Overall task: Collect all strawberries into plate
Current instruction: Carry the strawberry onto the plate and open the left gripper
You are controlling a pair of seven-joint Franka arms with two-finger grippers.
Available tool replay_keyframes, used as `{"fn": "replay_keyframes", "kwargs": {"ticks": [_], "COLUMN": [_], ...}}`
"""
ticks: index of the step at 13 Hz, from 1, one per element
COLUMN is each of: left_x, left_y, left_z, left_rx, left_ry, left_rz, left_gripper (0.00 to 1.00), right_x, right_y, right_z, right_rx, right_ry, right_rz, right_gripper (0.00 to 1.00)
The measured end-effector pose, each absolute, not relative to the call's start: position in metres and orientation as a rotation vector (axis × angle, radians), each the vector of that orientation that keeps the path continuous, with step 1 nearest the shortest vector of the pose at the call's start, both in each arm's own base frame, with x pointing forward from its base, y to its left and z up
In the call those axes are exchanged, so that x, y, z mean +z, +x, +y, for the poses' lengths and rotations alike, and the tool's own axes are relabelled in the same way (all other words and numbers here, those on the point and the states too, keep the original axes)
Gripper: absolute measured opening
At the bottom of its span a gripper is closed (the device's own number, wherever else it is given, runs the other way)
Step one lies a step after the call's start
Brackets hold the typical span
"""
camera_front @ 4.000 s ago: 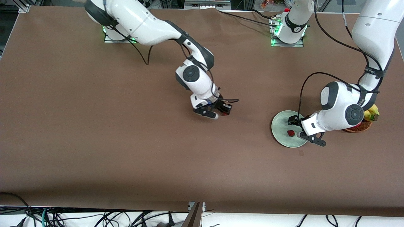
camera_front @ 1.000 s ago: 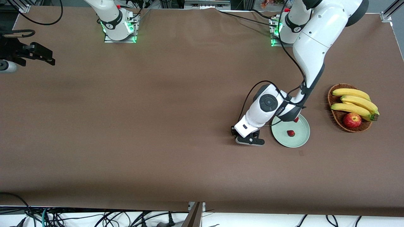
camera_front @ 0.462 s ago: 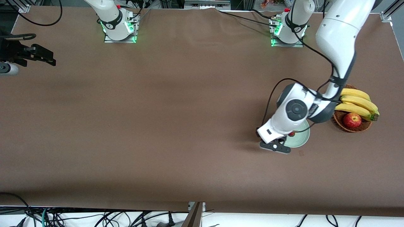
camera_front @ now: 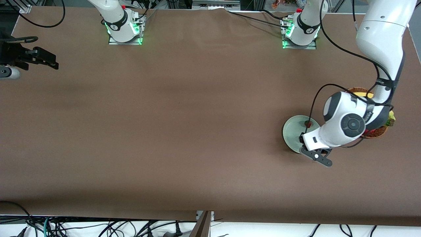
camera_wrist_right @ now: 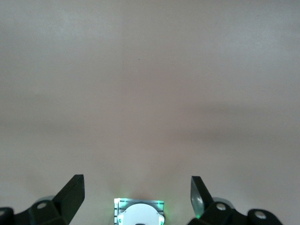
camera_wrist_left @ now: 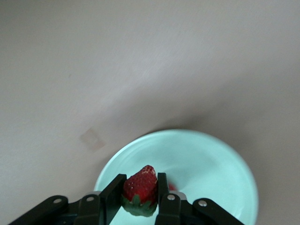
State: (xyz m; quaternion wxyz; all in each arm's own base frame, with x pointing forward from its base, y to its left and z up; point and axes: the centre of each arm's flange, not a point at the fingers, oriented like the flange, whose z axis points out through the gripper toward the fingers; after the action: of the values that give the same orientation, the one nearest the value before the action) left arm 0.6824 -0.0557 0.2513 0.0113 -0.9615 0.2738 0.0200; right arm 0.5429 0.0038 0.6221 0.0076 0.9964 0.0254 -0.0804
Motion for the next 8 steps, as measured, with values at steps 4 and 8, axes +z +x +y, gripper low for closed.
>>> {"fn": "replay_keyframes", "kwargs": {"ticks": [4, 8], "left_x": [0.219, 0.229], "left_y": [0.668, 0.67], "left_z": [-0.029, -0.041], "left_rx": [0.078, 0.037], "left_ry": [-2.987, -2.983], "left_rz": [0.98, 1.003], "left_gripper": [0.33, 0.69], "right_x": [0.623, 0.622], "right_y": [0.543, 0.543], "right_z": [0.004, 0.004], "right_rx": [-0.249, -0.25], "right_ry": [3.115, 3.115], "right_rz": [0.079, 0.079], "right_gripper": [1.0, 1.0]}}
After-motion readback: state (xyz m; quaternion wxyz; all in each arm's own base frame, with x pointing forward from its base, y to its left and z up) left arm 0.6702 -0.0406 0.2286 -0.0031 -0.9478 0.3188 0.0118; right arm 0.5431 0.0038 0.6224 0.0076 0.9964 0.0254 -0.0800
